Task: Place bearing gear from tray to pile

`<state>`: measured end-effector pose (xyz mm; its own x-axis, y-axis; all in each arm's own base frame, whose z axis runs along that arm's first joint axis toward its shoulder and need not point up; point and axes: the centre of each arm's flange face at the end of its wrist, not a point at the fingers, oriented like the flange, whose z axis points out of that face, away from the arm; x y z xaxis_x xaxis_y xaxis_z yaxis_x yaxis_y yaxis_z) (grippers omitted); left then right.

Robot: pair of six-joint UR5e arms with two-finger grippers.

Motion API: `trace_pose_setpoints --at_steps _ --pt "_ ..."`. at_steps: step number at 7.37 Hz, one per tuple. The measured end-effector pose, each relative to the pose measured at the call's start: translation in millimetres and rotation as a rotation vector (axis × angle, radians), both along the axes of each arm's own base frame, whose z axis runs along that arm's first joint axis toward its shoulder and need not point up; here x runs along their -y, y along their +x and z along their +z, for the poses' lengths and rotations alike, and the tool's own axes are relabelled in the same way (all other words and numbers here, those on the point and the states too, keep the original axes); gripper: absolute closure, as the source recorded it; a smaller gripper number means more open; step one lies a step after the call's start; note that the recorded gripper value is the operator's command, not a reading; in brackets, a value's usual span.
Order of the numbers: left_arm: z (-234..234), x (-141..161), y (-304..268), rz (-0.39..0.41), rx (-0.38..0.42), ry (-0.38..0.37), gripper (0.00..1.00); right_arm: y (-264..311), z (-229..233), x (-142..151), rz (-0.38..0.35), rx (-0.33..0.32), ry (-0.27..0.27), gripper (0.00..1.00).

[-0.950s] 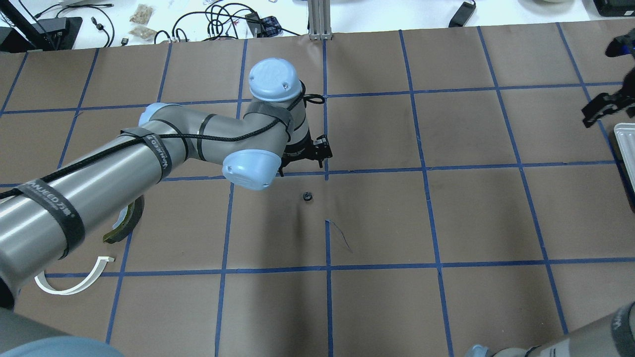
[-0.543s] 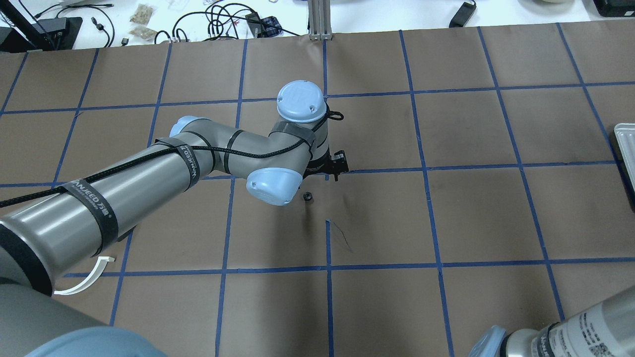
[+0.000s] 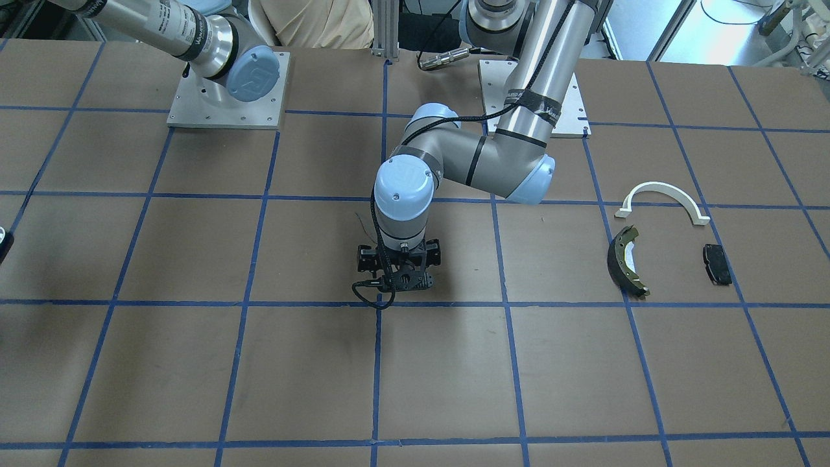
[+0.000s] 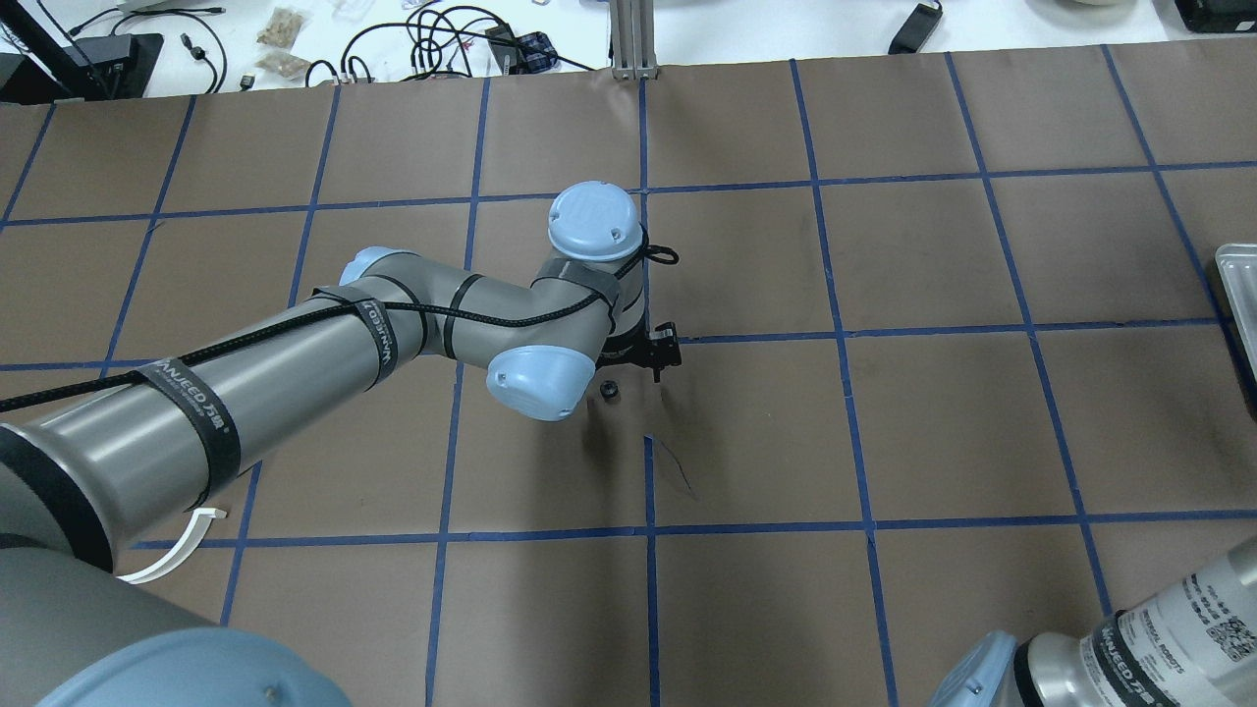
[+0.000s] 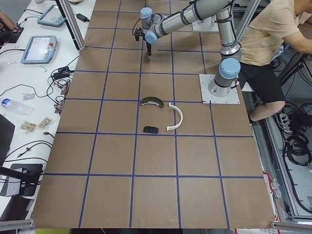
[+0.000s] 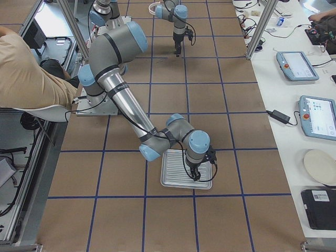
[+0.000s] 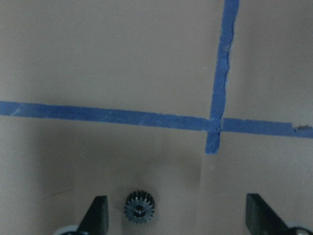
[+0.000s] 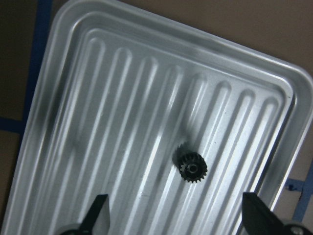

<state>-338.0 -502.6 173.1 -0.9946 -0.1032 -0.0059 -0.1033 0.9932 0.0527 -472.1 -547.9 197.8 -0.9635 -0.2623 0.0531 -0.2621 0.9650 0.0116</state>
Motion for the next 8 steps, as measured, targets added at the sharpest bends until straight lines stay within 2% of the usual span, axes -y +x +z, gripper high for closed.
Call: trace_pose_setpoints --at_steps 1,2,4,7,8 --pt "-2.1 0.7 4.5 0.007 0.001 0.003 0.64 -2.3 -5.6 1.5 0.006 0.004 0.003 0.26" --pt "-1.6 2.3 5.8 0.01 0.001 0.001 0.99 -4.0 -10.2 2.8 0.009 0.007 0.004 0.32" --pt "0.4 5.2 5.6 0.018 0.0 -0.004 1.0 -7.3 -12.2 5.9 0.012 0.006 -0.002 0.47" --pt "-0.2 5.1 6.1 0.023 0.002 -0.001 1.0 -9.0 -17.9 7.3 0.013 0.01 0.0 0.88" --pt "2.6 7.7 6.9 0.023 0.0 -0.006 1.0 -8.5 -16.5 7.9 0.012 0.008 -0.001 0.93"
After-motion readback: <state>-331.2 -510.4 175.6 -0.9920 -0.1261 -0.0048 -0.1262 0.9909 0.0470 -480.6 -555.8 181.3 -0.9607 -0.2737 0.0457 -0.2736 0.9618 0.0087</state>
